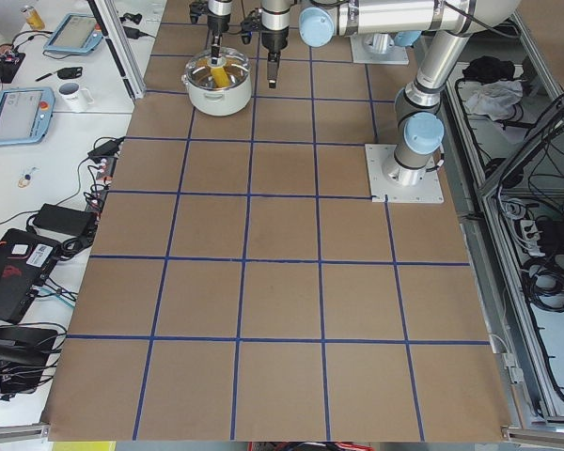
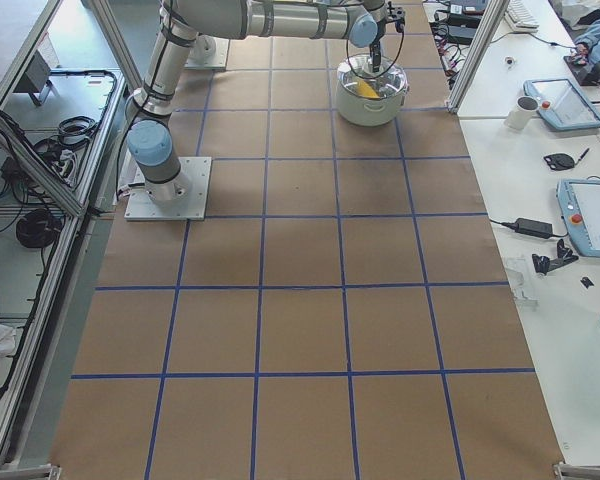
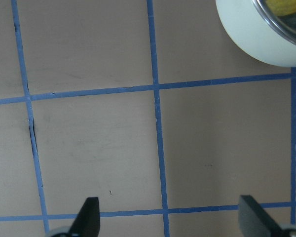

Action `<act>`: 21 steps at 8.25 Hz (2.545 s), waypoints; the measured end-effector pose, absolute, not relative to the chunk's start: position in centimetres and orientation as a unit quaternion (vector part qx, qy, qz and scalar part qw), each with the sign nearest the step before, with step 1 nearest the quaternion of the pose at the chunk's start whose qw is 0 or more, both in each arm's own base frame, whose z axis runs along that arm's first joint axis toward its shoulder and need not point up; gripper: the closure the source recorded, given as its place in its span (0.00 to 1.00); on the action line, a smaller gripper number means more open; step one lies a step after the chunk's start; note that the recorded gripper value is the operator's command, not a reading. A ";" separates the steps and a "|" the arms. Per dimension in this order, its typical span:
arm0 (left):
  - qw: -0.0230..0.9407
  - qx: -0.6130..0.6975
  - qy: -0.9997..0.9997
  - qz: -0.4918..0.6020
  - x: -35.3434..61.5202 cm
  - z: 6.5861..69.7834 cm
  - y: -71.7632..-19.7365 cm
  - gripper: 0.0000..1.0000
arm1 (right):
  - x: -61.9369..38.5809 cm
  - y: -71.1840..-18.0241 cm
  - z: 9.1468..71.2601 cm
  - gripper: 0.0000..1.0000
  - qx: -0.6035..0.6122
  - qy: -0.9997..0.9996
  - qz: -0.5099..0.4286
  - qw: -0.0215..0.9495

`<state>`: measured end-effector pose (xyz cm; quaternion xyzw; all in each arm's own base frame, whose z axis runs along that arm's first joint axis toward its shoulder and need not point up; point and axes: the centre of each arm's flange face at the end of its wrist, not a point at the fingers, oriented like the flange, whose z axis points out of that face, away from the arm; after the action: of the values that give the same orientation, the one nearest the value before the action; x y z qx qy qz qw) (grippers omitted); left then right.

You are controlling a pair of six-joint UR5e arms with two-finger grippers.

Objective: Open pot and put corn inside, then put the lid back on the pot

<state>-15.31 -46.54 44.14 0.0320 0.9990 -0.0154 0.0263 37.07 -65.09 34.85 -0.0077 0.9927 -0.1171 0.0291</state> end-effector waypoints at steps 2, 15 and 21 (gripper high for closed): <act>0.026 0.032 0.999 -0.015 -15.3 44.1 -46.6 0.00 | 37.1 -65.1 35.0 0.51 -0.003 0.992 -0.121 0.031; 0.026 0.032 0.999 -0.014 -15.3 43.9 -46.7 0.00 | 37.0 -65.2 35.1 0.52 -0.001 0.991 -0.130 0.027; 0.026 0.030 0.999 -0.013 -15.3 43.7 -46.8 0.00 | 37.1 -65.2 35.1 0.52 -0.003 0.991 -0.128 0.031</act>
<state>-15.34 -46.80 43.75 0.0297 0.9991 -0.0131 0.0256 37.05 -65.20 35.13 -0.0025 0.9913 -0.1284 0.0305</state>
